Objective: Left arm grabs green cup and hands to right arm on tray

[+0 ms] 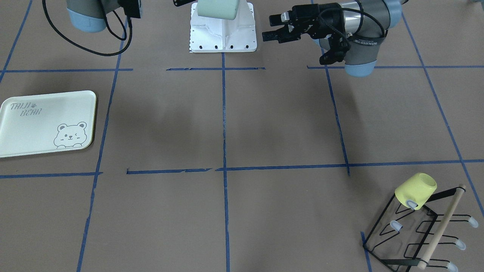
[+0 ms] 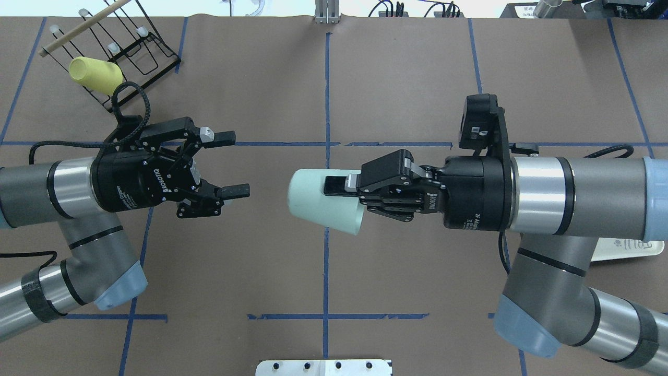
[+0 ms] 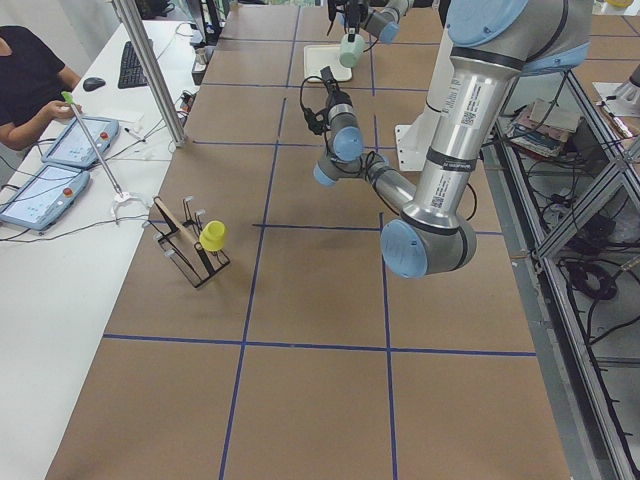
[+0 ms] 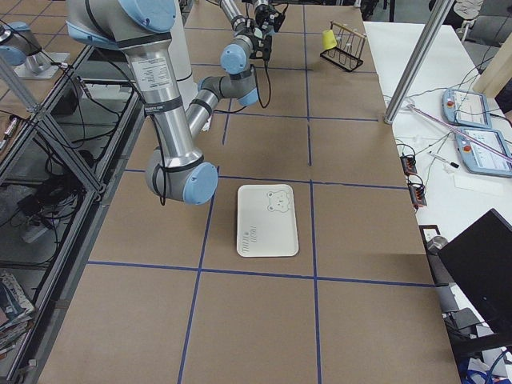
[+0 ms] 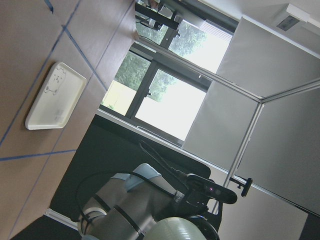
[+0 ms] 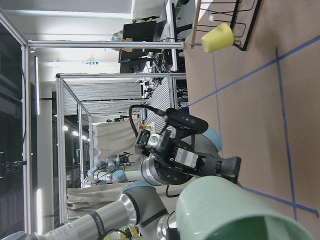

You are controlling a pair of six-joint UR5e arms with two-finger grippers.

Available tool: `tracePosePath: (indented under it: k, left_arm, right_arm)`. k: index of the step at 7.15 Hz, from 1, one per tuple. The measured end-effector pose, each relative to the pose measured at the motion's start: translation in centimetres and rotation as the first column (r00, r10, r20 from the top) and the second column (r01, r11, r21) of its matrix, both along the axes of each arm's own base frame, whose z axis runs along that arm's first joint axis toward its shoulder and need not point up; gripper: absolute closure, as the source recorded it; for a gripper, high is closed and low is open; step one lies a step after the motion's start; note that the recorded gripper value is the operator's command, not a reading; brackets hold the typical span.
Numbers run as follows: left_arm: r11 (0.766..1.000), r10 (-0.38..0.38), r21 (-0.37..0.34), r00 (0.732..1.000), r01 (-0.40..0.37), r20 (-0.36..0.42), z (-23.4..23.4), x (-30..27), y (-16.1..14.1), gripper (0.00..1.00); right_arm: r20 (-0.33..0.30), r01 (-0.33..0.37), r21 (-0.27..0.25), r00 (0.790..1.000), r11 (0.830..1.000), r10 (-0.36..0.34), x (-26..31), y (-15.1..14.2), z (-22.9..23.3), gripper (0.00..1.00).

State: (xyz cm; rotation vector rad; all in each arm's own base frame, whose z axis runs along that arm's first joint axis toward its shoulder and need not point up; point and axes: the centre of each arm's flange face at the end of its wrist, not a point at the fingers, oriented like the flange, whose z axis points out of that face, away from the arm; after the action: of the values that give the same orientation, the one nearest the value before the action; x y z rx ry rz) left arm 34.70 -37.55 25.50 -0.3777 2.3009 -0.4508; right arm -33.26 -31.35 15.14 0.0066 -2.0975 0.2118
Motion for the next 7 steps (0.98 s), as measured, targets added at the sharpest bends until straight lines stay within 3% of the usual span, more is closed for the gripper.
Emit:
tracePosePath:
  k: [2, 3, 4, 5, 6, 7]
  left_arm:
    - [0.992, -0.070, -0.090, 0.978, 0.089, 0.195, 0.8, -0.6, -4.4, 0.00]
    - [0.989, -0.097, -0.072, 0.941, 0.127, 0.326, 1.4, -0.3, -6.1, 0.00]
    - [0.989, -0.119, -0.024, 0.878, 0.146, 0.463, 2.2, 0.6, -7.3, 0.00]
    - [0.988, -0.132, 0.016, 0.795, 0.153, 0.592, 3.2, 1.6, -8.4, 0.00]
    - [0.988, -0.137, 0.047, 0.695, 0.147, 0.706, 4.3, 2.6, -9.3, 0.00]
    - [0.988, -0.141, 0.079, 0.581, 0.131, 0.802, 5.8, 3.0, -10.4, 0.00]
  right_arm:
    - [-0.135, -0.056, -0.078, 0.990, 0.995, 0.045, 0.6, -1.0, 6.7, 1.00]
    - [-0.206, -0.098, -0.107, 0.976, 0.989, 0.075, 1.3, -2.4, 9.9, 1.00]
    - [-0.280, -0.143, -0.117, 0.954, 0.983, 0.106, 2.4, -4.0, 12.9, 1.00]
    - [-0.378, -0.184, -0.096, 0.916, 0.978, 0.136, 4.1, -6.0, 15.7, 1.00]
    - [-0.492, -0.209, -0.058, 0.857, 0.976, 0.154, 6.1, -8.1, 17.6, 1.00]
    - [-0.598, -0.223, -0.023, 0.784, 0.975, 0.165, 8.2, -10.2, 19.2, 1.00]
